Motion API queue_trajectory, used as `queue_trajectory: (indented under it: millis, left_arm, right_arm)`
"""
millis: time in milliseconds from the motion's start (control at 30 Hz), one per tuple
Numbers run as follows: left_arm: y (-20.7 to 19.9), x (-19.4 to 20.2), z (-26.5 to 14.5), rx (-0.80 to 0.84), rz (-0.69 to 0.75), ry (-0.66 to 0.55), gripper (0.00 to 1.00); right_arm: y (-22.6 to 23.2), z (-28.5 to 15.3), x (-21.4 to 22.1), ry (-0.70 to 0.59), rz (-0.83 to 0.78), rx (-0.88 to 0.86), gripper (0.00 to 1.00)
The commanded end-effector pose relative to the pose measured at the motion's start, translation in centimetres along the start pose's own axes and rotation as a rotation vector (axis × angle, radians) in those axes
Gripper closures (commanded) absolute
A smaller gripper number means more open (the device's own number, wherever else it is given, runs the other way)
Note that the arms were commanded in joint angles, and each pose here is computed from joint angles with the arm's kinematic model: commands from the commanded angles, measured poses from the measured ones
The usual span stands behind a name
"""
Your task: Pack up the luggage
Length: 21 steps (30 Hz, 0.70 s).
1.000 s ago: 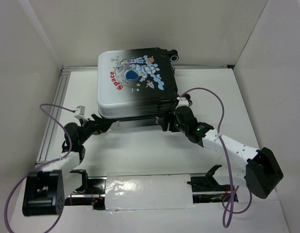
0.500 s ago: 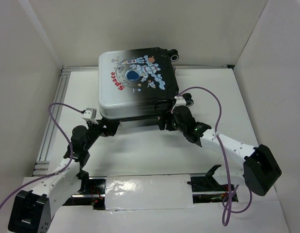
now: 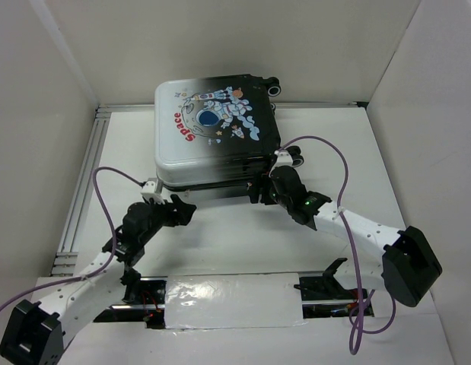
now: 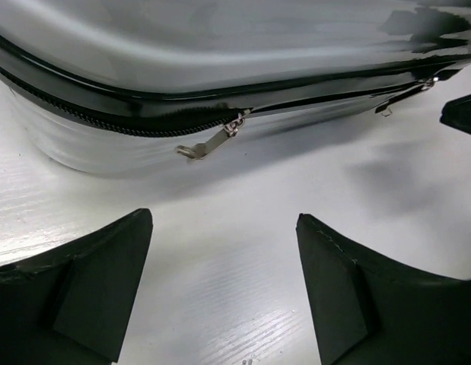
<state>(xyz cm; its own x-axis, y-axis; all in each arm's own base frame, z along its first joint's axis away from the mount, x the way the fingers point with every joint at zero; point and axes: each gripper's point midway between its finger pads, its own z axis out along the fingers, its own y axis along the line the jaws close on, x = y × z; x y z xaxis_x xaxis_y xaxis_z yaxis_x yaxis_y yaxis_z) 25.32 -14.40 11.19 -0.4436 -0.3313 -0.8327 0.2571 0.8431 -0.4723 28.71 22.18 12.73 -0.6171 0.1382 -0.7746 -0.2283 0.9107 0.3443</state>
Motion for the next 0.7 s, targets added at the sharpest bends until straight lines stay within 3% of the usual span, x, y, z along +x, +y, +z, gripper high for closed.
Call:
queue_trajectory:
  millis: [0,67,500,667]
  left_arm:
    - [-1.1,-2.3,0.6,-0.001,-0.001,-0.061,0.11]
    - [-0.9,-2.0,1.5,-0.034,0.016,-0.032,0.11]
    - [-1.2,-5.5,3.2,-0.091,0.074,-0.121,0.18]
    - [-1.6,-4.8,4.0,-0.081,0.090,-0.100,0.28]
  right_arm:
    - [1.6,-0.3,-2.3,-0.070,0.018,-0.028,0.26]
    - [1.6,-0.3,-2.3,-0.069,0.028,-0.028,0.26]
    - [1.1,-0.4,-2.1,-0.071,0.026,-0.008,0.26]
    - [1.1,-0.2,-2.0,-0.071,0.026,-0.008,0.26]
